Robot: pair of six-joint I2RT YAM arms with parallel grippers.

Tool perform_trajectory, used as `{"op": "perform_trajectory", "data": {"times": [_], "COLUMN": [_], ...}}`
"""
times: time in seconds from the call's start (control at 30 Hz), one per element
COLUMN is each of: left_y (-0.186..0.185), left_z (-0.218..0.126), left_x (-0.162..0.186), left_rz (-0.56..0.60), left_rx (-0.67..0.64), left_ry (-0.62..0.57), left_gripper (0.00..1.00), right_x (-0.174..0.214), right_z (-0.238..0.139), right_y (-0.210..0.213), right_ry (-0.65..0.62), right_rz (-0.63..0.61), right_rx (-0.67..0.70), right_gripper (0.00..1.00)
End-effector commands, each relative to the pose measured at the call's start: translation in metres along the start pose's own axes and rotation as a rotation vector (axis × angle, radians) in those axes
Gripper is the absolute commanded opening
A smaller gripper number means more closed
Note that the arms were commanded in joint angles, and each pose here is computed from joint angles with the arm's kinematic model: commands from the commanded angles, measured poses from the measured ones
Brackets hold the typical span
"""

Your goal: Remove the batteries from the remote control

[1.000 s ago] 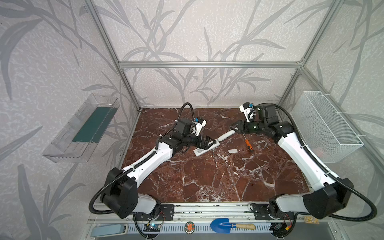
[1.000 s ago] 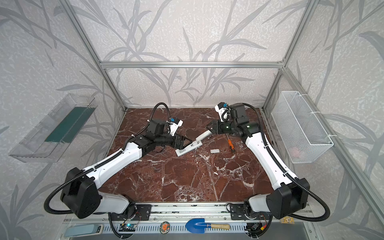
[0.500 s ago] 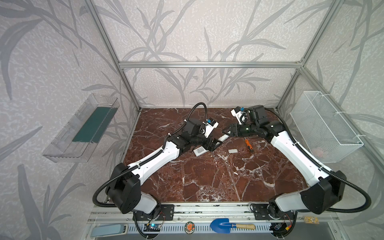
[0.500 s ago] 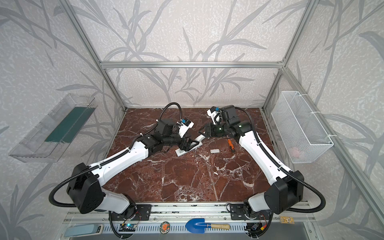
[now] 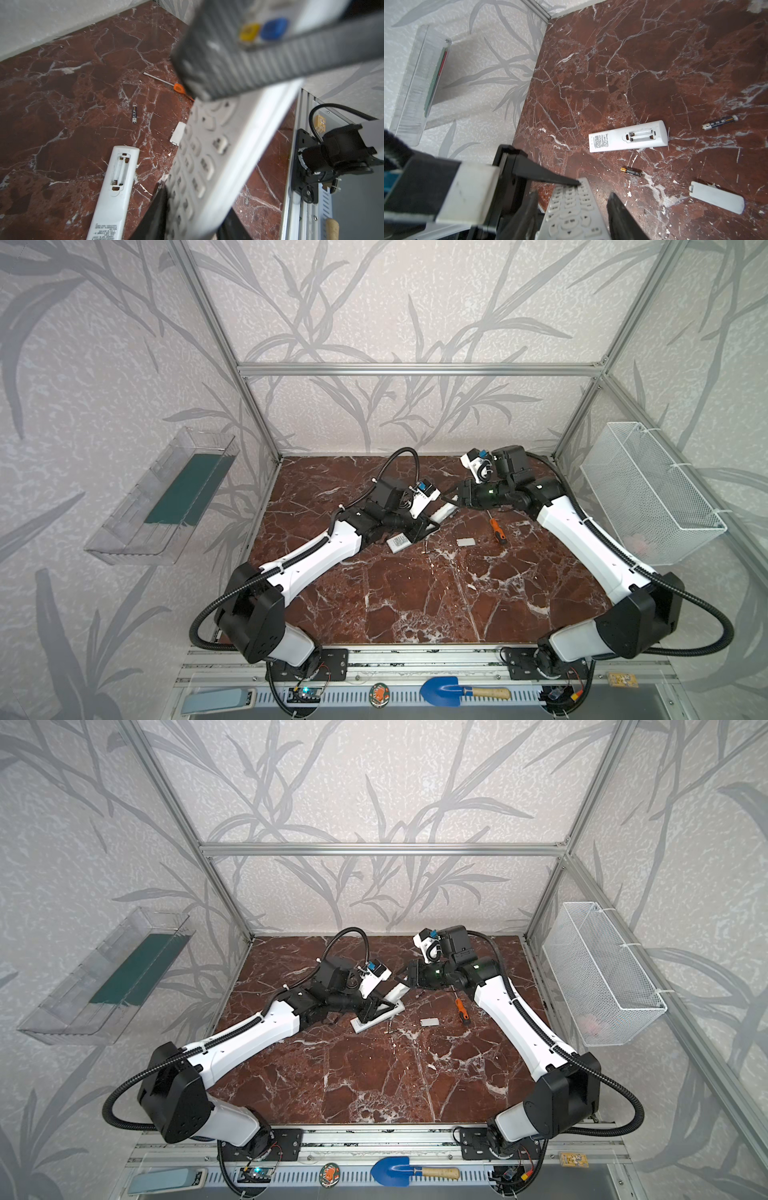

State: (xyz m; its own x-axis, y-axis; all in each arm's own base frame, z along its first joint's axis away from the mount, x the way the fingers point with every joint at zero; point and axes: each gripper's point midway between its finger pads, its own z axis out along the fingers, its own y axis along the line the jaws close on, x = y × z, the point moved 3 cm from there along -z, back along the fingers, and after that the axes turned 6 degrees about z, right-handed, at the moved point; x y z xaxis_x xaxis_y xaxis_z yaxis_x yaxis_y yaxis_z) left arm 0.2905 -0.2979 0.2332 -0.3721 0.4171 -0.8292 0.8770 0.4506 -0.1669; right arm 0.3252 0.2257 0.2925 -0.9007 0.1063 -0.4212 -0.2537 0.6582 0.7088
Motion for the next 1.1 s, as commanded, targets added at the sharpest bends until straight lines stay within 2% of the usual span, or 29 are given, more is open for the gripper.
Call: {"op": "perform_trajectory", "data": {"times": [0.0, 0.07, 0.17, 0.27, 0.33, 0.5, 0.73, 1.07], "left_y": [-0.001, -0.002, -0.004, -0.003, 0.0, 0.011, 0.016, 0.013], "left_z": [-0.002, -0.002, -0.001, 0.0, 0.0, -0.005, -0.014, -0.016], "left_x": [-0.01, -0.01, -0.008, -0.008, -0.01, -0.024, -0.043, -0.046], "left_rz": [0.025, 0.031, 0.03, 0.012, -0.016, -0.094, -0.184, -0.21], "left_rx": [0.016, 0.02, 0.037, 0.04, 0.032, -0.026, -0.068, -0.051], "left_ry": [-0.008, -0.003, 0.002, 0.0, -0.012, -0.089, -0.231, -0.261], "left_gripper": [0.28, 0.18, 0.06, 0.04, 0.03, 0.03, 0.03, 0.02], "right_x": [-0.002, -0.003, -0.006, -0.01, -0.013, -0.011, 0.007, 0.003], "right_z": [-0.006, -0.005, -0.006, -0.008, -0.012, -0.022, -0.007, 0.011], "right_y": [0.017, 0.017, 0.019, 0.022, 0.023, 0.014, 0.014, 0.011], "right_ry": [0.007, 0.008, -0.004, -0.024, -0.053, -0.116, -0.119, -0.158], "right_rz": [-0.012, -0.011, -0.02, -0.038, -0.062, -0.078, -0.053, -0.052], "right_rx": [-0.056, -0.056, -0.054, -0.055, -0.049, -0.005, -0.036, -0.033], "right_gripper": [0.34, 0.41, 0.61, 0.84, 0.94, 0.94, 0.86, 0.8]}}
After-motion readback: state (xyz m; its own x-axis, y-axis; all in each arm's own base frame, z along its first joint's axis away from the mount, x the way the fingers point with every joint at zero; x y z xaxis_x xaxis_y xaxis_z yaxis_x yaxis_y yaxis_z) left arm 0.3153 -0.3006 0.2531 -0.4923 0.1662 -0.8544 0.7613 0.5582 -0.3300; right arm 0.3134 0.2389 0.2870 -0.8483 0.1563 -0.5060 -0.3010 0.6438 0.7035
